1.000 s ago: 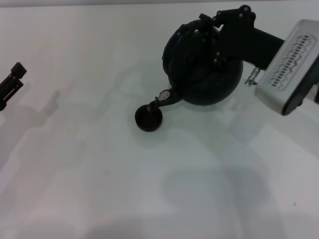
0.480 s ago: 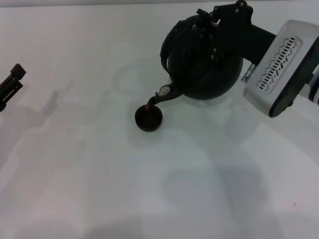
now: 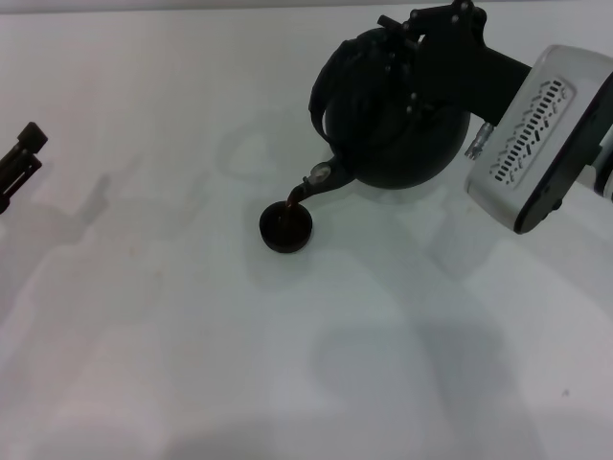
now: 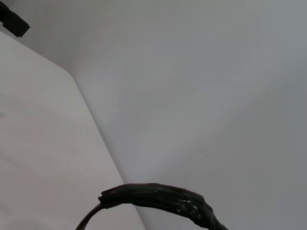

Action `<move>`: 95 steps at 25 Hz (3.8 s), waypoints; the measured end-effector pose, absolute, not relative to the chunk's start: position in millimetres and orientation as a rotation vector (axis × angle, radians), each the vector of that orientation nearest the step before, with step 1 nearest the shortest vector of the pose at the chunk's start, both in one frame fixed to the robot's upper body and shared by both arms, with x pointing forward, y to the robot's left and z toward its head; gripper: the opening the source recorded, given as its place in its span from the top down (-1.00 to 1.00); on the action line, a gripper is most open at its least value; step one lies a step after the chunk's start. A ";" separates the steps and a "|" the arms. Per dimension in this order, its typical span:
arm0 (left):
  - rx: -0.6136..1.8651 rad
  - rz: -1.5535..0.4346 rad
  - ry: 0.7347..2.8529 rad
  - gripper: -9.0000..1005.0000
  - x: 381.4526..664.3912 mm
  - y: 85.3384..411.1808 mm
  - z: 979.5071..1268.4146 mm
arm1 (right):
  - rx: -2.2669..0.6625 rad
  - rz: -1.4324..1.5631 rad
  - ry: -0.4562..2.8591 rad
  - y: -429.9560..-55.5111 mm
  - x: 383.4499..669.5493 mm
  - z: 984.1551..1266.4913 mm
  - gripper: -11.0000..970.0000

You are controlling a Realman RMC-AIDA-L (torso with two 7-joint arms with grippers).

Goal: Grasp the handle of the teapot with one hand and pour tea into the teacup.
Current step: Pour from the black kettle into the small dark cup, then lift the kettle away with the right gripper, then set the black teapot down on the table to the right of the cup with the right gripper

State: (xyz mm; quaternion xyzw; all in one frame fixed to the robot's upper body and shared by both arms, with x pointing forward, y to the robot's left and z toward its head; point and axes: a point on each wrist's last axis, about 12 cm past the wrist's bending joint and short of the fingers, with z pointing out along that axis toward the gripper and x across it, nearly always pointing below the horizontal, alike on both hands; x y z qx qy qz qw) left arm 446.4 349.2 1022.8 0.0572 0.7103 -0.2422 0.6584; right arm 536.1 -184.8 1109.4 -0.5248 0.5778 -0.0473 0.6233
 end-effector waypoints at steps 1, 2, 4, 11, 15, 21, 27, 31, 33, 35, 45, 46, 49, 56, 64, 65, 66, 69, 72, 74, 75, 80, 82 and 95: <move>0.130 -0.548 1.608 -0.69 446.6 349.2 1022.9 | -1.208 -0.111 1.325 -184.8 536.0 1109.3 0.76; 0.129 -0.547 1.609 -0.69 447.0 349.2 1022.8 | -1.209 -0.112 1.323 -184.9 535.8 1109.2 0.76; 0.129 -0.544 1.613 -0.69 448.2 349.2 1022.6 | -1.211 -0.114 1.322 -185.1 535.5 1109.1 0.76; 0.129 -0.538 1.621 -0.69 450.8 349.0 1022.1 | -1.223 -0.128 1.316 -187.0 534.0 1107.7 0.76; 0.129 -0.537 1.622 -0.69 451.2 348.9 1022.2 | -1.225 -0.134 1.316 -187.5 533.7 1107.3 0.76; 0.130 -0.537 1.623 -0.69 451.1 348.9 1022.0 | -1.224 -0.133 1.318 -188.4 533.1 1106.8 0.76; 0.130 -0.537 1.625 -0.69 450.6 348.9 1021.6 | -1.222 -0.133 1.324 -189.6 531.8 1105.5 0.76; 0.129 -0.536 1.628 -0.69 449.9 349.3 1021.2 | -1.222 -0.131 1.323 -189.1 531.3 1105.5 0.76; 0.128 -0.535 1.630 -0.69 449.6 349.5 1020.9 | -1.223 -0.131 1.322 -188.8 531.2 1105.7 0.76; 0.128 -0.535 1.630 -0.69 449.6 349.5 1020.9 | -1.223 -0.131 1.322 -188.7 531.2 1105.8 0.76; 0.127 -0.531 1.634 -0.69 450.4 349.6 1020.5 | -1.217 -0.127 1.324 -188.6 531.3 1106.1 0.76; 0.126 -0.531 1.635 -0.69 450.4 349.7 1020.5 | -1.216 -0.126 1.324 -188.6 531.4 1106.1 0.76; 0.126 -0.531 1.635 -0.69 450.5 349.7 1020.5 | -1.204 -0.118 1.332 -189.4 531.6 1105.9 0.76; 0.127 -0.529 1.635 -0.69 450.4 350.3 1020.5 | -1.037 0.100 1.359 -206.5 527.8 1103.0 0.76; 0.132 -0.533 1.635 -0.69 451.3 349.4 1020.8 | -0.793 0.312 1.399 -258.4 520.6 1086.6 0.76; 0.132 -0.533 1.635 -0.69 451.3 349.4 1020.8 | -0.773 0.319 1.399 -264.8 519.8 1084.8 0.76; 0.134 -0.534 1.635 -0.69 451.5 349.0 1020.8 | -0.754 0.323 1.400 -271.7 518.5 1082.9 0.76; 0.136 -0.536 1.634 -0.69 452.3 348.6 1021.1 | -0.705 0.327 1.407 -290.2 514.4 1076.1 0.76; 0.140 -0.539 1.630 -0.69 454.3 347.7 1022.0 | -0.679 0.333 1.420 -301.9 510.7 1066.6 0.76; 0.143 -0.541 1.629 -0.69 455.6 347.0 1022.5 | -0.681 0.331 1.426 -304.7 508.1 1058.8 0.76; 0.144 -0.542 1.628 -0.69 456.2 346.7 1022.7 | -0.686 0.327 1.428 -304.8 506.9 1055.7 0.76; 0.159 -0.550 1.624 -0.69 460.4 344.2 1024.2 | -0.733 0.296 1.417 -300.5 503.0 1046.8 0.76; 0.162 -0.552 1.625 -0.69 460.9 343.8 1024.3 | -0.753 0.292 1.413 -298.1 501.6 1044.0 0.76; 0.160 -0.545 1.635 -0.69 461.7 344.0 1023.1 | -0.825 0.273 1.407 -288.8 497.8 1033.8 0.76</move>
